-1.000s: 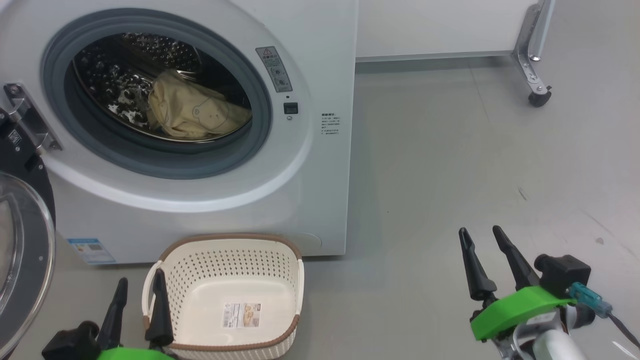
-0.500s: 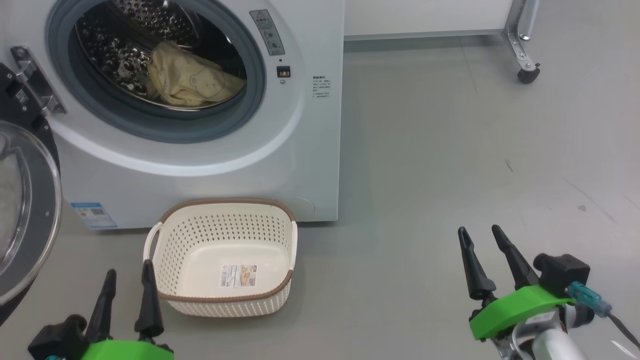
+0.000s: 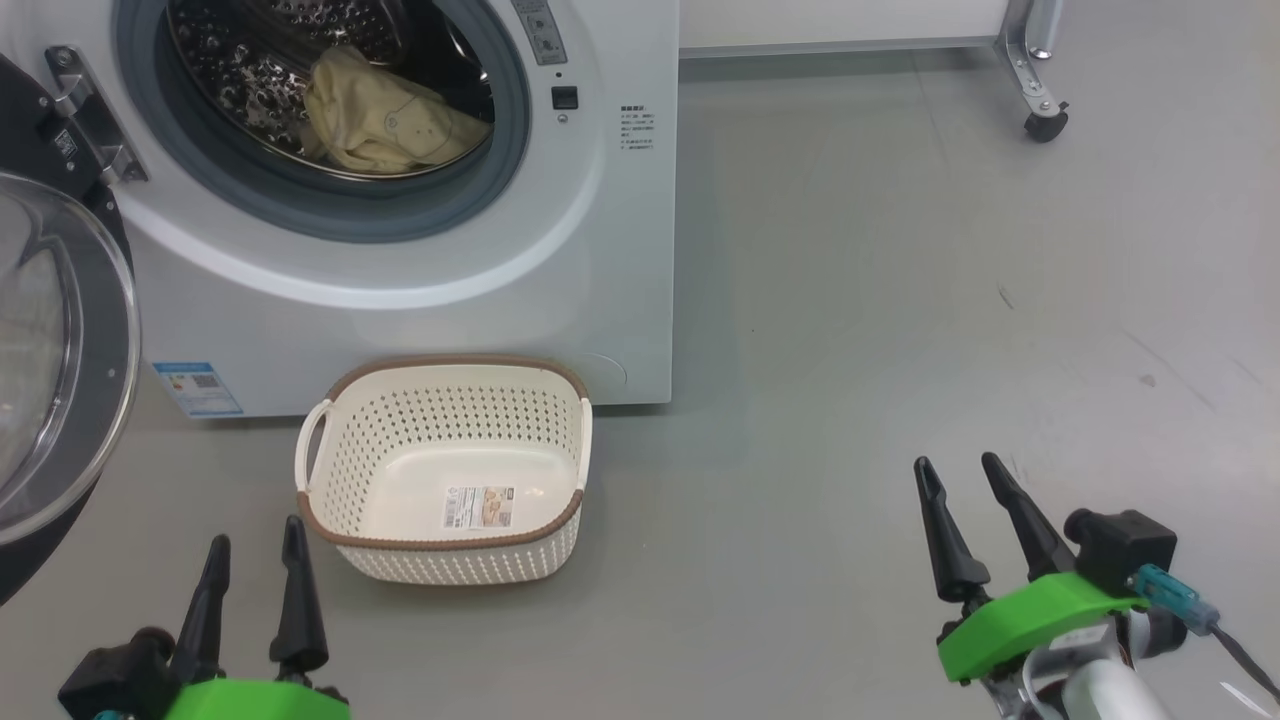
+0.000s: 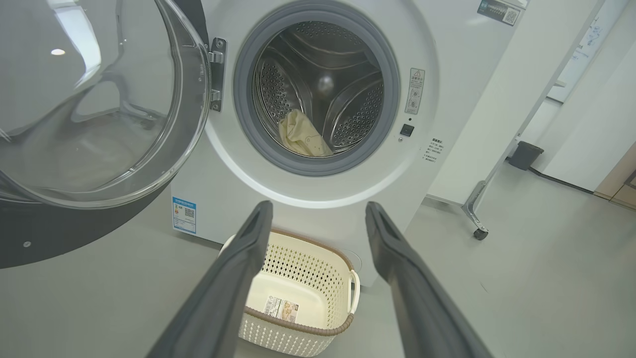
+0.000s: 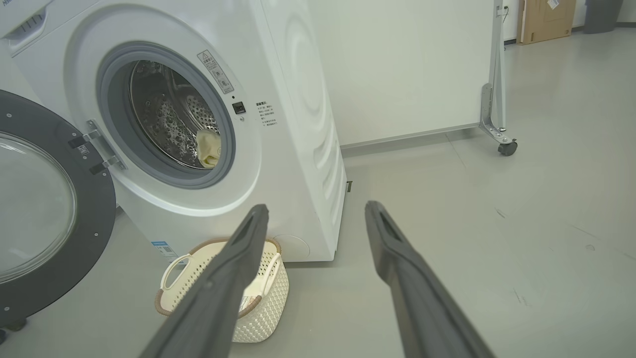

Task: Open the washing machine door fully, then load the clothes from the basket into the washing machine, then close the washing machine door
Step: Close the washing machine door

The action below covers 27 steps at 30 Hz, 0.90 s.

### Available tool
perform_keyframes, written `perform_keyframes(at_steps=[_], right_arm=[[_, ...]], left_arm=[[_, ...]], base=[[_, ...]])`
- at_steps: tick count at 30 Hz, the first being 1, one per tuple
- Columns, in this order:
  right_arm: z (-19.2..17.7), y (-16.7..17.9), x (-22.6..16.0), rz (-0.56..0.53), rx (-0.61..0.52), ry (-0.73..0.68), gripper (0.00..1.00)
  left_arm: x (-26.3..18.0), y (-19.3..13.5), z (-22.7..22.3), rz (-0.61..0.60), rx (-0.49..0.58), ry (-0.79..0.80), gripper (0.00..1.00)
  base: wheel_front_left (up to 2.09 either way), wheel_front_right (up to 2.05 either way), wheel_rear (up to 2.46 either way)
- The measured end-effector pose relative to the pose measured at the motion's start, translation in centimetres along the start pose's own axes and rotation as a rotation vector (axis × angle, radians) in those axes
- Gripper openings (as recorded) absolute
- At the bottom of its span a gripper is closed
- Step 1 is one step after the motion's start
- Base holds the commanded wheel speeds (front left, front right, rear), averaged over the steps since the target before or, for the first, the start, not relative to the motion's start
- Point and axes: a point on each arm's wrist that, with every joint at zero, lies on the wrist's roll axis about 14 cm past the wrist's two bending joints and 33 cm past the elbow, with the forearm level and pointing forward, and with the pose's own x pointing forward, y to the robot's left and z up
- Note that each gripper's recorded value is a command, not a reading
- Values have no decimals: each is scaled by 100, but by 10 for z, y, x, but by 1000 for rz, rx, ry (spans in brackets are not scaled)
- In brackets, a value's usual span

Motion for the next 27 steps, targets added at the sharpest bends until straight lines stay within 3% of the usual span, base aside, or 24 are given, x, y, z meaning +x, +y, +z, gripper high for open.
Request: perform_keyframes(at_steps=[27], right_arm=[[-1,5,-1,14,-1,5,100]], left_arm=[[-1,-5,1,-10,-4,-5,100]], base=[[0,0,0]])
